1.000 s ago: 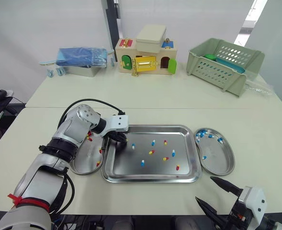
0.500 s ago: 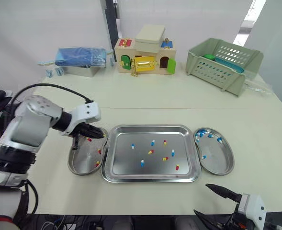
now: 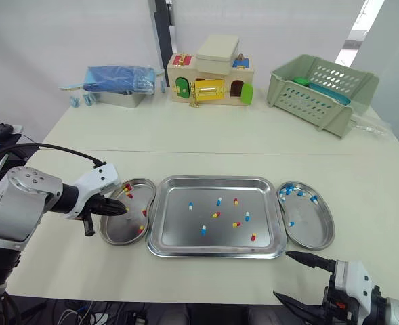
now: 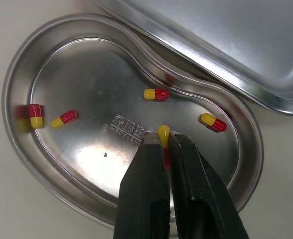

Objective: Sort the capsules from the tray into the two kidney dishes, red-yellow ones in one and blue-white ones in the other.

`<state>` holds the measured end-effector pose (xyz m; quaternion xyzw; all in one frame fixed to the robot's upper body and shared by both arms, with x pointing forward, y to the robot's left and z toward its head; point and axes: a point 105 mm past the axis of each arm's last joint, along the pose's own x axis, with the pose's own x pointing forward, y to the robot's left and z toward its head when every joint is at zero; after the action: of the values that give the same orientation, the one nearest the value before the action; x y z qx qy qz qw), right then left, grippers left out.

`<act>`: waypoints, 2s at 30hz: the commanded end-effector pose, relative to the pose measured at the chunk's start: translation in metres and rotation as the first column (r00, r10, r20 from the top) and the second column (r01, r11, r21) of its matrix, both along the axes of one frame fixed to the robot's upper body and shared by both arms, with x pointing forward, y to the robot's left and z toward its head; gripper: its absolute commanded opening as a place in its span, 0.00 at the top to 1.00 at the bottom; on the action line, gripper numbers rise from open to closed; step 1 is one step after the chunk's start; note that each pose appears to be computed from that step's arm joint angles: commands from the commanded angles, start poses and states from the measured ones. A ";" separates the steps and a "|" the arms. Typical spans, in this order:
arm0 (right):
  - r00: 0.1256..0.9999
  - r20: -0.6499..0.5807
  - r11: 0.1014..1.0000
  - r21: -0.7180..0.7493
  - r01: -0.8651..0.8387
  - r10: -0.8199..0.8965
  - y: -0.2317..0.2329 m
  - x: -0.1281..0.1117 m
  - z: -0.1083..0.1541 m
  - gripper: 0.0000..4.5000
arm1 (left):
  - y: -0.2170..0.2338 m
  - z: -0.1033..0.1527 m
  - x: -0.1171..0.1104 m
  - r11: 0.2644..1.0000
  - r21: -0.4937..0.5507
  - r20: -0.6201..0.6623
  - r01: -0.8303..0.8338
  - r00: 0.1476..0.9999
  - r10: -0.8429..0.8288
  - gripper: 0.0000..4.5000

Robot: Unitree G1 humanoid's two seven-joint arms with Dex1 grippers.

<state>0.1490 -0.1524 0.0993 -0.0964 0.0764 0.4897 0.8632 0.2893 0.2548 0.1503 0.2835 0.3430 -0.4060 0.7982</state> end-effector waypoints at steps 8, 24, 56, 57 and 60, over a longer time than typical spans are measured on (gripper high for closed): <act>0.999 0.036 1.000 0.003 0.009 -0.010 0.005 0.007 0.018 0.00 | -0.003 0.010 0.006 1.000 -0.024 0.054 -0.004 0.999 0.006 0.44; 0.999 0.029 0.999 -0.012 0.033 -0.033 -0.010 0.013 0.014 0.00 | 0.001 0.007 0.004 0.999 -0.049 0.047 -0.014 0.999 0.016 0.01; 0.940 -0.113 0.906 -0.324 0.271 -0.322 -0.174 0.061 0.048 0.00 | 0.159 0.005 -0.084 0.903 -0.163 0.221 -0.399 0.877 0.427 0.01; 0.941 -0.112 0.908 -0.322 0.269 -0.319 -0.174 0.063 0.048 0.00 | 0.159 0.005 -0.084 0.901 -0.167 0.224 -0.401 0.874 0.431 0.01; 0.942 -0.117 0.910 -0.319 0.264 -0.315 -0.174 0.067 0.045 0.00 | 0.155 0.004 -0.083 0.902 -0.183 0.231 -0.392 0.874 0.427 0.01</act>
<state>0.2138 -0.3259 0.1393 -0.1598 0.2423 0.3415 0.8940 0.2051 0.4114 0.1454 0.1964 0.2796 -0.2096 0.9161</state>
